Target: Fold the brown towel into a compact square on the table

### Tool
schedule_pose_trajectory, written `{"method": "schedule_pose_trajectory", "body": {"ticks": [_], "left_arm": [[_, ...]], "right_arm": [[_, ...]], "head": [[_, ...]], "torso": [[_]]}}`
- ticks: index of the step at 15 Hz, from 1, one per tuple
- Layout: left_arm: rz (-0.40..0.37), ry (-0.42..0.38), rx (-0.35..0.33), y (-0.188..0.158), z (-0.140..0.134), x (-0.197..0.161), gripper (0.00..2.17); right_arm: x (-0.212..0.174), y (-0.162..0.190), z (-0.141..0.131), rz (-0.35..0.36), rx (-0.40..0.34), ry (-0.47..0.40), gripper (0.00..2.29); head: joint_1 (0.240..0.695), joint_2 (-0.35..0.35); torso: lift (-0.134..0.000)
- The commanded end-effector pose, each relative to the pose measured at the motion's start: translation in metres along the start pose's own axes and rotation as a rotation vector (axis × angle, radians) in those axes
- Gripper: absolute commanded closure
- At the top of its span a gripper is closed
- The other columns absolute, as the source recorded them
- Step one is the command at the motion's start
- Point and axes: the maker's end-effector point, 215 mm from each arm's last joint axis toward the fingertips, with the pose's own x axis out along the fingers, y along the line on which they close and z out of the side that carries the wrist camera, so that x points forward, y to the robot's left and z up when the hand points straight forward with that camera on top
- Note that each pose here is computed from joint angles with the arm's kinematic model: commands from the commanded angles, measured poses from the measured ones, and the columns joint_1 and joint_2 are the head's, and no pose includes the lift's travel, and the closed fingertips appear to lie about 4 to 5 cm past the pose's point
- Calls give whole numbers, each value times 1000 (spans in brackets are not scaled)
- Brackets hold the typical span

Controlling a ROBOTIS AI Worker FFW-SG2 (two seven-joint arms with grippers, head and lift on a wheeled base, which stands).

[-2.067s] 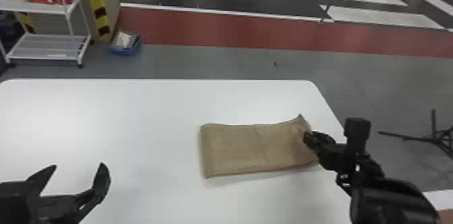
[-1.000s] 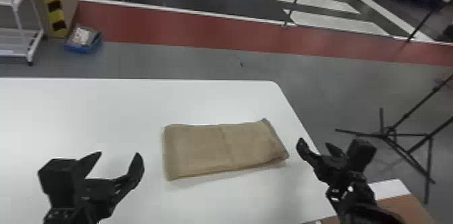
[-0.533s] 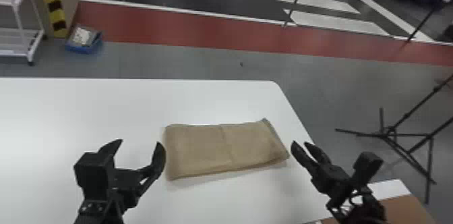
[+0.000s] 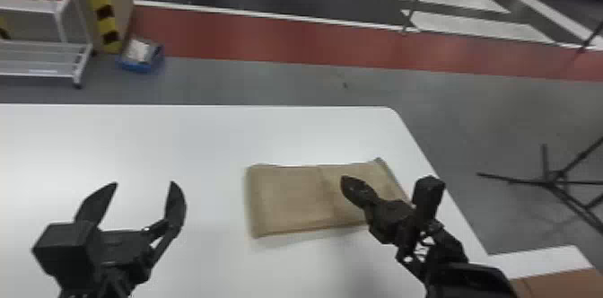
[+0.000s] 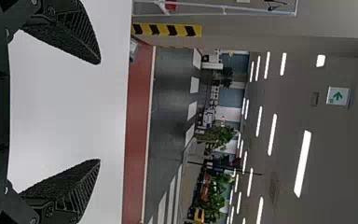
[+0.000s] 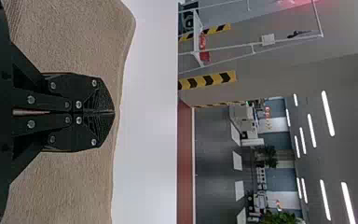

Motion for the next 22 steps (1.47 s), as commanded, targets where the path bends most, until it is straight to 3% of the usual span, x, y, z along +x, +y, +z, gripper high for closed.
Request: {"method": "schedule_pose_trajectory", "body": {"ticks": [1,5,11,14,19,22], "left_arm": [[39,-7,12,25,3,-7,140],[68,-26,19,45,8,-10,140],[82,-31,20,56,7,-18,140],[92,-31,25,62,7,-26,140],[96,-26,26,63,5,-32,140],[93,-41,26,61,9,-33,140]], "right_arm": [[22,24,-22,36,17,69,1932],[30,49,-56,48,61,163,1932],[59,126,-72,141,108,213,1932],[77,154,-71,149,83,218,1932],[86,188,-46,169,91,158,1932],[75,188,6,167,94,27,1929]], "head": [[695,-191],[695,-94],[695,-5],[695,44],[695,113],[695,139]], "torso": [[-57],[-57],[-57],[-57],[-57],[-57]]}}
